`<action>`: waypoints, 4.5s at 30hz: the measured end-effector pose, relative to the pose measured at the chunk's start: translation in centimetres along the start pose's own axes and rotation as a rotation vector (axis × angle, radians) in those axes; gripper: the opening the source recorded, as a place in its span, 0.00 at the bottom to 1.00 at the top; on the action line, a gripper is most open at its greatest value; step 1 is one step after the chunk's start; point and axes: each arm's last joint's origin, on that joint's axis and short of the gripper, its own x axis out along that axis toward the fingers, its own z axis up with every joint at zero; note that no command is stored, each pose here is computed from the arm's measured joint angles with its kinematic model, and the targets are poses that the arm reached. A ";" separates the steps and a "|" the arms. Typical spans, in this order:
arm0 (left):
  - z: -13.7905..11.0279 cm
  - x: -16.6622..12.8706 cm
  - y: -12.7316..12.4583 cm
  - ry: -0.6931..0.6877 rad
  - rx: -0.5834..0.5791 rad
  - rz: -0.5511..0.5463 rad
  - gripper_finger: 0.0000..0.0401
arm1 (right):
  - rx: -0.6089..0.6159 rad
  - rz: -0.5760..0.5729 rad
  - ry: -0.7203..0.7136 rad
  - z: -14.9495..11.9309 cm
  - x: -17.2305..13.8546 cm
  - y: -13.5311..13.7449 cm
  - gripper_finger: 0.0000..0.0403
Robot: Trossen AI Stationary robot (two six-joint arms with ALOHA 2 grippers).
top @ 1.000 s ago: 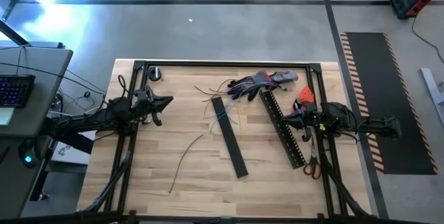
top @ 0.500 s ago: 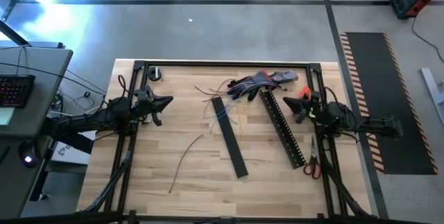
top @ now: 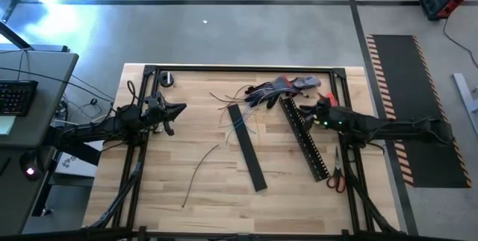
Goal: Ziptie cables
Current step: Put the black cable duct to into the top left of the table
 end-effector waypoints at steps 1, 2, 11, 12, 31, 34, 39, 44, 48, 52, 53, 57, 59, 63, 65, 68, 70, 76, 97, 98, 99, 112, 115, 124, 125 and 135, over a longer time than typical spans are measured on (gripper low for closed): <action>0.0 0.0 0.0 0.000 0.000 0.000 0.00 | -0.003 -0.023 0.002 -0.1 0.2 0.0 0.31; 0.0 0.0 0.0 0.000 0.000 0.000 0.00 | -0.009 -0.042 0.004 -0.2 0.3 -0.1 0.33; 0.0 0.0 0.0 0.000 0.000 0.000 0.00 | 0.010 -0.161 0.122 1.2 1.0 1.2 0.38; 0.0 0.0 0.0 0.000 0.000 0.000 0.00 | -0.018 -0.183 0.141 1.6 1.0 1.4 0.38; 0.0 0.0 0.0 0.000 0.000 0.000 0.00 | -0.129 -0.445 0.637 0.7 5.0 0.8 0.38; 0.0 0.0 0.0 0.000 0.000 0.000 0.00 | -0.139 -0.451 0.669 0.1 5.7 0.6 0.38; 0.0 0.0 0.0 0.000 0.000 0.000 0.00 | -0.164 -0.428 0.745 -0.8 6.2 0.6 0.28; 0.0 0.0 0.0 0.000 0.000 0.001 0.00 | -0.148 -0.384 0.768 -1.0 6.1 1.1 0.05; 0.0 0.0 0.0 -0.001 0.000 0.000 0.00 | -0.130 -0.326 0.792 -0.9 5.8 1.6 0.01; 0.0 0.0 0.0 0.000 0.000 0.000 0.00 | -0.121 -0.250 0.730 1.0 6.2 3.5 0.00; 0.0 0.0 0.0 0.001 0.000 0.001 0.00 | -0.126 -0.229 0.709 1.6 6.3 4.1 0.00; 0.0 0.0 0.0 0.000 0.000 0.001 0.00 | -0.136 -0.141 0.627 4.5 6.7 6.8 0.00; 0.0 0.0 0.0 0.001 0.000 0.001 0.00 | -0.124 -0.096 0.586 5.9 6.8 8.1 0.00; 0.0 0.0 0.0 0.001 0.000 0.001 0.00 | -0.100 -0.018 0.515 8.1 7.7 10.7 0.00; 0.0 0.0 0.0 0.000 0.000 0.001 0.00 | -0.073 0.021 0.496 8.6 8.7 12.0 0.00; 0.0 0.0 0.0 0.001 0.000 0.001 0.00 | -0.043 0.143 0.476 8.3 10.9 14.2 0.00; 0.0 0.0 0.0 0.000 0.000 0.001 0.00 | -0.023 0.278 0.457 7.7 12.6 15.9 0.00; 0.0 0.0 0.0 -0.004 -0.001 0.000 0.00 | 0.015 0.502 0.411 5.2 17.2 19.6 0.00; 1.3 -0.1 -0.7 -0.089 -0.263 -0.220 0.00 | 0.135 0.668 0.305 7.0 22.7 22.8 0.00; 1.3 -0.1 -0.7 -0.089 -0.269 -0.220 0.00 | 0.079 0.640 0.301 8.3 22.8 22.5 0.00; 1.3 -0.2 -0.7 -0.088 -0.283 -0.222 0.00 | 0.021 0.608 0.291 9.9 22.9 22.1 0.00; 4.9 -1.4 -1.4 -0.360 -0.350 -0.483 0.00 | -0.514 0.492 0.148 21.5 28.1 16.8 0.00; 5.7 -1.9 -1.5 -0.437 -0.340 -0.556 0.00 | -0.655 0.566 0.115 20.9 30.4 17.4 0.00; 7.2 -3.0 -1.4 -0.609 -0.389 -0.626 0.00 | -1.220 0.702 0.099 15.8 35.2 20.9 0.00; 7.3 -3.0 -1.4 -0.619 -0.389 -0.628 0.00 | -1.291 0.726 0.097 14.7 35.7 21.3 0.00; 7.3 -3.1 -1.3 -0.627 -0.395 -0.624 0.00 | -2.022 0.754 -0.059 4.7 37.0 25.5 0.00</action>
